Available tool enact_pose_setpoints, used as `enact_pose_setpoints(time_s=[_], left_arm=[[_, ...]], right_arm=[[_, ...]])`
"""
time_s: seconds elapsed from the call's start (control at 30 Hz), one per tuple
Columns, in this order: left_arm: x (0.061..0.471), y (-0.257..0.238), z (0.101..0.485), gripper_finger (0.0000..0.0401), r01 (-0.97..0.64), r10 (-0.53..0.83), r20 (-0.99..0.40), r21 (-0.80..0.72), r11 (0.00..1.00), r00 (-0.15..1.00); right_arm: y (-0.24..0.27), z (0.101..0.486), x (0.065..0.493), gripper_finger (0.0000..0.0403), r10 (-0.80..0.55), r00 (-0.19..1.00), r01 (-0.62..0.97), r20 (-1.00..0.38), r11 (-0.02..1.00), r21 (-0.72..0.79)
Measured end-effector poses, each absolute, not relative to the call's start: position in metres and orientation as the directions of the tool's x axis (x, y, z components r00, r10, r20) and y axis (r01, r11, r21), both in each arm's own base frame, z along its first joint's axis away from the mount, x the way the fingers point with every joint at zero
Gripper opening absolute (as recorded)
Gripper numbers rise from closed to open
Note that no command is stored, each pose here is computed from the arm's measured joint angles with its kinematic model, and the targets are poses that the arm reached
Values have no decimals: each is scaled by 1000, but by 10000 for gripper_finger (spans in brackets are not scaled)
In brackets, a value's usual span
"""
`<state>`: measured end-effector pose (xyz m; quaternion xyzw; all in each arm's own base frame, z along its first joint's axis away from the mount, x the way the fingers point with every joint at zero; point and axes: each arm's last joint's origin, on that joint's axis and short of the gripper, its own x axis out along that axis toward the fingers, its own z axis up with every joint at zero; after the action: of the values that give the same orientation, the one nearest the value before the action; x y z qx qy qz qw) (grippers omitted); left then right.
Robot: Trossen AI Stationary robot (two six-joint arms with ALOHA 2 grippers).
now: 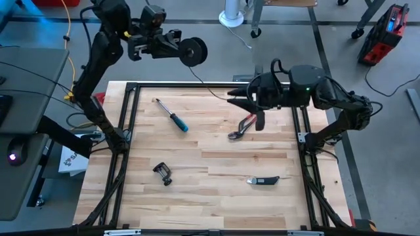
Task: Coil cords
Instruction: Coil the black wire onto the black spool
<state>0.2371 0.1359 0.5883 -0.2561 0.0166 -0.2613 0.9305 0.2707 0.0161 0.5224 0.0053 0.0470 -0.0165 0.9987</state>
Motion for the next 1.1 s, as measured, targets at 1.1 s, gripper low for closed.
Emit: enact_pose_setpoints(time_s=[1.1], left_arm=[[233, 136, 590, 0, 461, -473, 107, -487, 742, 875]], right_arm=[[15, 514, 274, 2, -93, 982, 76, -164, 991, -110]])
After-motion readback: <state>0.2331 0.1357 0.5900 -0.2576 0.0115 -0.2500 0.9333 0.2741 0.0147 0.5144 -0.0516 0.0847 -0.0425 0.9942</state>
